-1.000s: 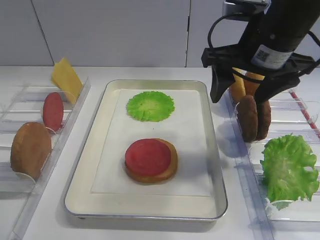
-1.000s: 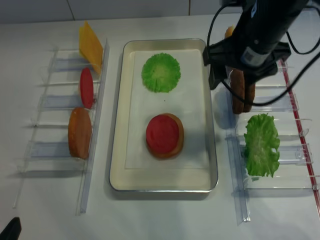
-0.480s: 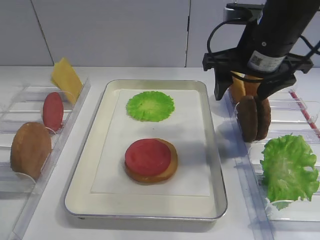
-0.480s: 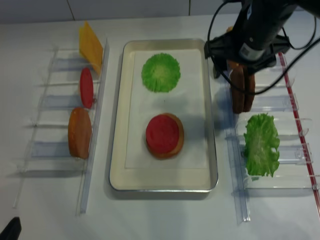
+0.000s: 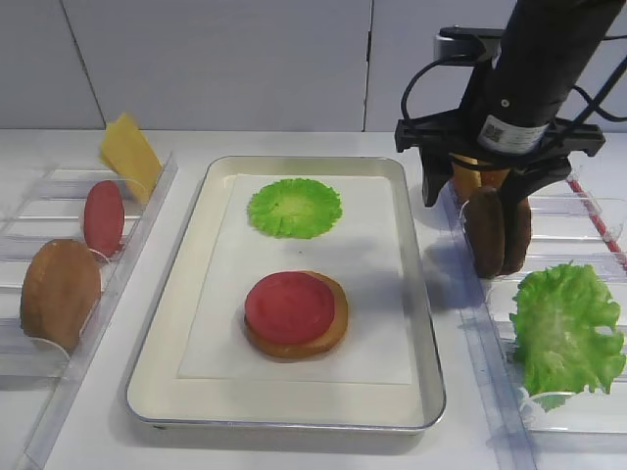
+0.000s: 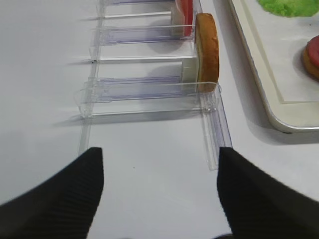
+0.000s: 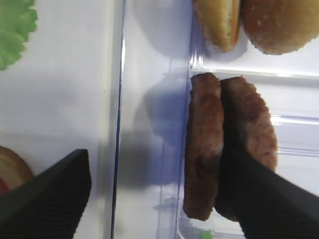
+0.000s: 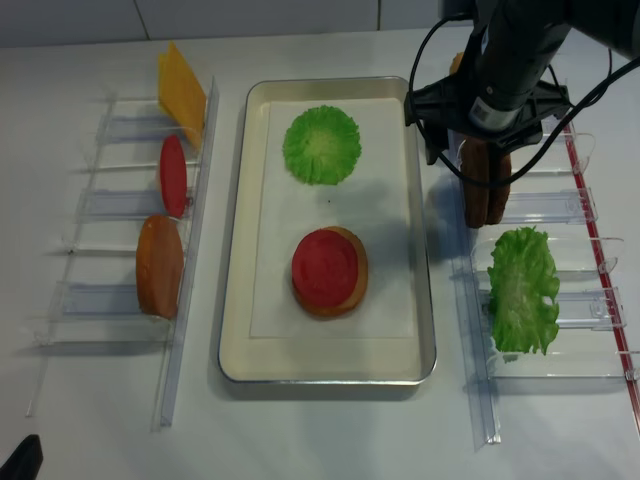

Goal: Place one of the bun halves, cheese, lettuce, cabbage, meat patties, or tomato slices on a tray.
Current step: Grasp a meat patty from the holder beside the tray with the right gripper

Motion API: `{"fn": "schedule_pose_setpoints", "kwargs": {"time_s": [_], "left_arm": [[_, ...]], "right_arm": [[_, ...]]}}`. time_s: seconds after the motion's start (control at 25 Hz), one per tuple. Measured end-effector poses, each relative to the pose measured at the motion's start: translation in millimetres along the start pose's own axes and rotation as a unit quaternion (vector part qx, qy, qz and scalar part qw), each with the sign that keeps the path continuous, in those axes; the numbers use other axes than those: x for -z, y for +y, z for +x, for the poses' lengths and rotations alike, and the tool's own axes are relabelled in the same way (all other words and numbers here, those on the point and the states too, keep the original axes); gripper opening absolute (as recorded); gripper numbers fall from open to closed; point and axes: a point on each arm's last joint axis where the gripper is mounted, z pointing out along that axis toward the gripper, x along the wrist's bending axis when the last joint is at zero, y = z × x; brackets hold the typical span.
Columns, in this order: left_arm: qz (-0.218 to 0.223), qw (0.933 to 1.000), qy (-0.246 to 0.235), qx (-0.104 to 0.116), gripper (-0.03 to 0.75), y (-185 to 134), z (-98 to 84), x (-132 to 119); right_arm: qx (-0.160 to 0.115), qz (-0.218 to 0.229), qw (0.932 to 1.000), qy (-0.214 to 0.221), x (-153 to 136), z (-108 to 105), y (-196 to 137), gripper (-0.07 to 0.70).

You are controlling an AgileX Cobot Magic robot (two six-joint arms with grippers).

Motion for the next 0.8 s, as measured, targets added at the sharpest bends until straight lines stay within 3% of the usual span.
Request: {"fn": "schedule_pose_setpoints", "kwargs": {"time_s": [0.56,0.68,0.8], "left_arm": [[0.0,1.0,0.0,0.0,0.485,0.0,0.0,0.0],[0.0,1.0,0.0,0.0,0.485,0.0,0.0,0.0],[0.0,1.0,0.0,0.0,0.485,0.0,0.0,0.0]], "right_arm": [[0.0,0.013,0.9999,-0.007,-12.1,0.2,1.4,0.528],[0.001,0.012,0.9998,-0.013,-12.1,-1.0,1.5,0.482],[-0.001,0.013,0.9996,-0.025,-12.3,-3.2,1.3,0.388]]}}
